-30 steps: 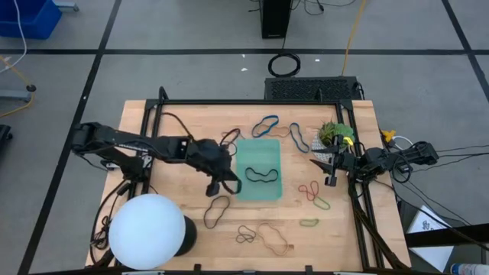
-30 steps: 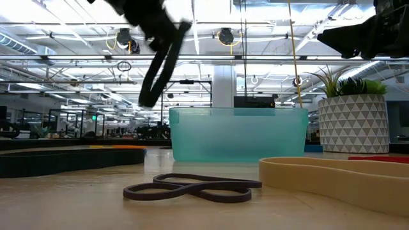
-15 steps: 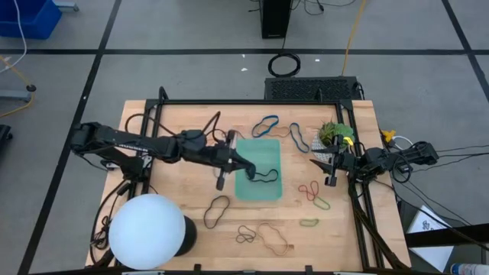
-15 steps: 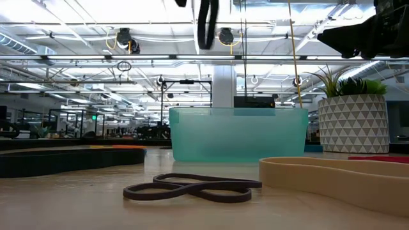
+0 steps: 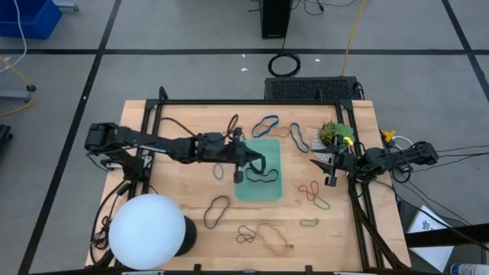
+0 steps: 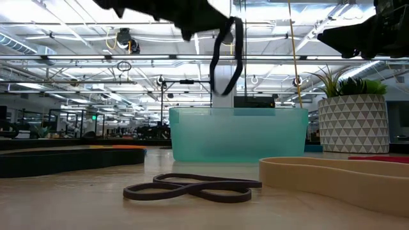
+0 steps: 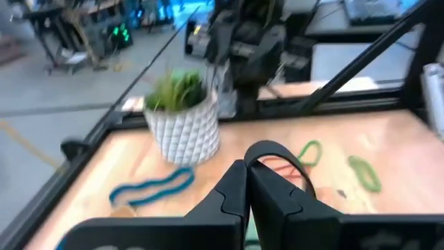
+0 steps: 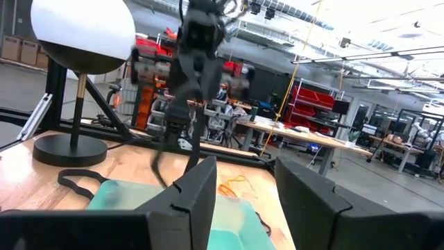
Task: Pick and place rubber bands into bin
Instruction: Put the black rubber band into the green bin, then put the blue rubber band into the green bin
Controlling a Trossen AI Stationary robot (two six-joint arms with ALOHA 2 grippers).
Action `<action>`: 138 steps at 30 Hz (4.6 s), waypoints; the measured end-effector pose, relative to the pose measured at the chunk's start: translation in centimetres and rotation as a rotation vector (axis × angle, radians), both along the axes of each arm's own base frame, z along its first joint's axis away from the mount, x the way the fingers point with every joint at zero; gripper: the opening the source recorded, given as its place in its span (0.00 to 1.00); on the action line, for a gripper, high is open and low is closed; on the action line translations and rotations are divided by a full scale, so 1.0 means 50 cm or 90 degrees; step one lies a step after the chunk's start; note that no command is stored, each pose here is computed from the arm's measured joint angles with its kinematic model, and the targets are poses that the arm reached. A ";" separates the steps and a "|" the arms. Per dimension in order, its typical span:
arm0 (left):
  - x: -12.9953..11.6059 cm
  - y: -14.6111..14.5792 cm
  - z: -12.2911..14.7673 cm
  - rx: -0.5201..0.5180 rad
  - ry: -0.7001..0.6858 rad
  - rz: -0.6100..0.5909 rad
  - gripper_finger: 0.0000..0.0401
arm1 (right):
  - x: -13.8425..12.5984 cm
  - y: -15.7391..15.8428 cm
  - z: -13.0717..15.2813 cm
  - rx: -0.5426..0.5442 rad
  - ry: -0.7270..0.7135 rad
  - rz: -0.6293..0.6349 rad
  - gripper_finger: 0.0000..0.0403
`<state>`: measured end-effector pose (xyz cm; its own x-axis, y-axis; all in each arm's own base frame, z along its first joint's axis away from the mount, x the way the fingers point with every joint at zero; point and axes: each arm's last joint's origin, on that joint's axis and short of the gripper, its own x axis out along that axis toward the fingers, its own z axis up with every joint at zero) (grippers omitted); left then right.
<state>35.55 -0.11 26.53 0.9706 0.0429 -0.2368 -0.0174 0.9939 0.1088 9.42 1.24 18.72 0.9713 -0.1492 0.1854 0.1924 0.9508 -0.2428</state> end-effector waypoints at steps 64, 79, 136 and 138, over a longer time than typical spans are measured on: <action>0.067 0.041 -0.218 -0.075 0.184 0.065 0.14 | 0.000 0.000 0.000 0.001 0.000 0.000 0.35; 0.053 0.040 -0.189 -0.026 0.198 0.045 0.46 | 0.000 0.000 0.000 0.000 0.000 0.001 0.35; -0.126 0.039 -0.183 -0.337 0.640 0.446 0.47 | 0.002 0.001 -0.003 -0.006 0.013 -0.001 0.35; -0.119 0.044 -0.204 -0.338 0.657 0.457 0.47 | 0.002 0.001 -0.003 -0.006 0.011 -0.001 0.35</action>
